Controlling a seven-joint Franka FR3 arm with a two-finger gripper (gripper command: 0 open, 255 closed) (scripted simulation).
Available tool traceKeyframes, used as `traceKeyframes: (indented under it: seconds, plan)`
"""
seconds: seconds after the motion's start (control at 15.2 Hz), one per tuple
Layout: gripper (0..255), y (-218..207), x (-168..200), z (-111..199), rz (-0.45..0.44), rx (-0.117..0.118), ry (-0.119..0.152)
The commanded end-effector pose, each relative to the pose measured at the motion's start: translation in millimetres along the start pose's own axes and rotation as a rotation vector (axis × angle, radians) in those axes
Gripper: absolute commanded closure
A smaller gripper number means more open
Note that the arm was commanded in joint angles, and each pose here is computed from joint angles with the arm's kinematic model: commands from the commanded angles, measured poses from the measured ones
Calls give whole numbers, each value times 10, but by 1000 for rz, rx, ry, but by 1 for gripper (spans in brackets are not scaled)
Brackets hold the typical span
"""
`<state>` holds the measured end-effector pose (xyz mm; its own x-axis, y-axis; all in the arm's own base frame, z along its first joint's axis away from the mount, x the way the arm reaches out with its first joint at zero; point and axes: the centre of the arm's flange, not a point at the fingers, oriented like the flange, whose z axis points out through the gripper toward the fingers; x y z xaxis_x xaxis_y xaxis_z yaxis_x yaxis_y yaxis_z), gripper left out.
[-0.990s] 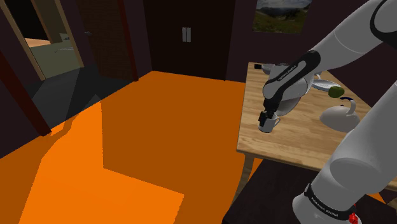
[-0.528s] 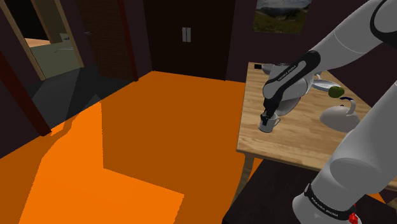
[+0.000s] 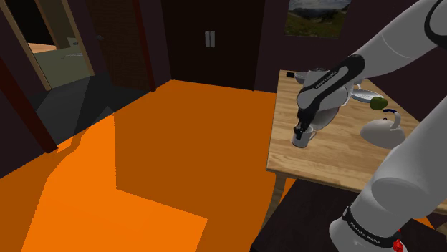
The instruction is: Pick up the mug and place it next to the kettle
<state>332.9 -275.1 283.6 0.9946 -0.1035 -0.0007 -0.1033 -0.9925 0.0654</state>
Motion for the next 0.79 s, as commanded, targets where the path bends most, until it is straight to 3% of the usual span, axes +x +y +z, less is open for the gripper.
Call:
traceKeyframes:
  seconds: [0.0, 0.73]
  plan:
    - [255, 2, 3, -104, 0, 0, 0]
    - [255, 40, 3, -684, 0, 0, 0]
